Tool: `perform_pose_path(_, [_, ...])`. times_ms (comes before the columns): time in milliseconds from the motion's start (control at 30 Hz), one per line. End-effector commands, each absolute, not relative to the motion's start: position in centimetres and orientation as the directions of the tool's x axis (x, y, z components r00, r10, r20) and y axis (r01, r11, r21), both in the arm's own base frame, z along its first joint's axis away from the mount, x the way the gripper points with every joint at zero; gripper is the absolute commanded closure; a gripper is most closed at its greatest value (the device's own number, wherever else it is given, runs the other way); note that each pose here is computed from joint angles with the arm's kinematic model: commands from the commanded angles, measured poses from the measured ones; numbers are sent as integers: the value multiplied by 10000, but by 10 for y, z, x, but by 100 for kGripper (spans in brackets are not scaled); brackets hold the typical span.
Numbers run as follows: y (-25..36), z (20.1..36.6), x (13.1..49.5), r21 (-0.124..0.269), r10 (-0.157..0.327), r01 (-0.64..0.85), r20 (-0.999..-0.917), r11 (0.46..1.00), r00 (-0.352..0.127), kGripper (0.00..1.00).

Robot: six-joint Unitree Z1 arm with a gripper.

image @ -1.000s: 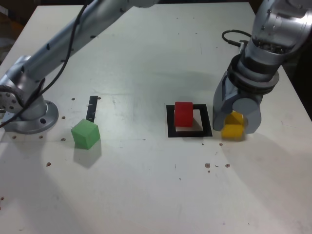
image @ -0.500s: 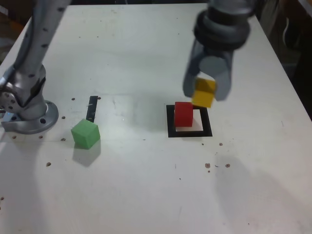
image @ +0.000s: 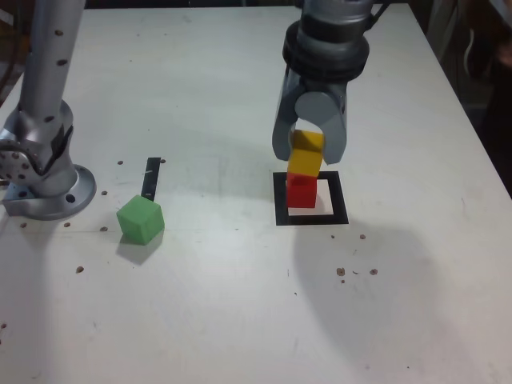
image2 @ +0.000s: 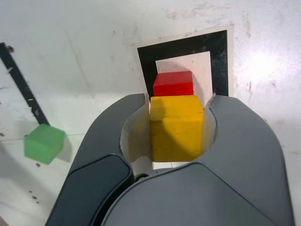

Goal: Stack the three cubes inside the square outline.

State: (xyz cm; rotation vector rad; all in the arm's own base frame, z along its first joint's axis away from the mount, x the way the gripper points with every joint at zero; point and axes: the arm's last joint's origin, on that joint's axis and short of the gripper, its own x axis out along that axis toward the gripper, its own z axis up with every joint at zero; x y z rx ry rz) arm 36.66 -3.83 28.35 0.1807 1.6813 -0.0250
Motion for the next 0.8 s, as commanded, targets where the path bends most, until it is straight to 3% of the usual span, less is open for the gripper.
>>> perform_pose_path(0, [-36, 282, 366, 864, 1000, 1293, -9897, 9878, -1022, 84])
perform_pose_path(600, [-32, 276, 363, 785, 904, 1172, -9908, 9900, -1002, 83])
perform_pose_path(767, [-33, 273, 362, 721, 842, 1166, -9912, 9906, -1021, 71])
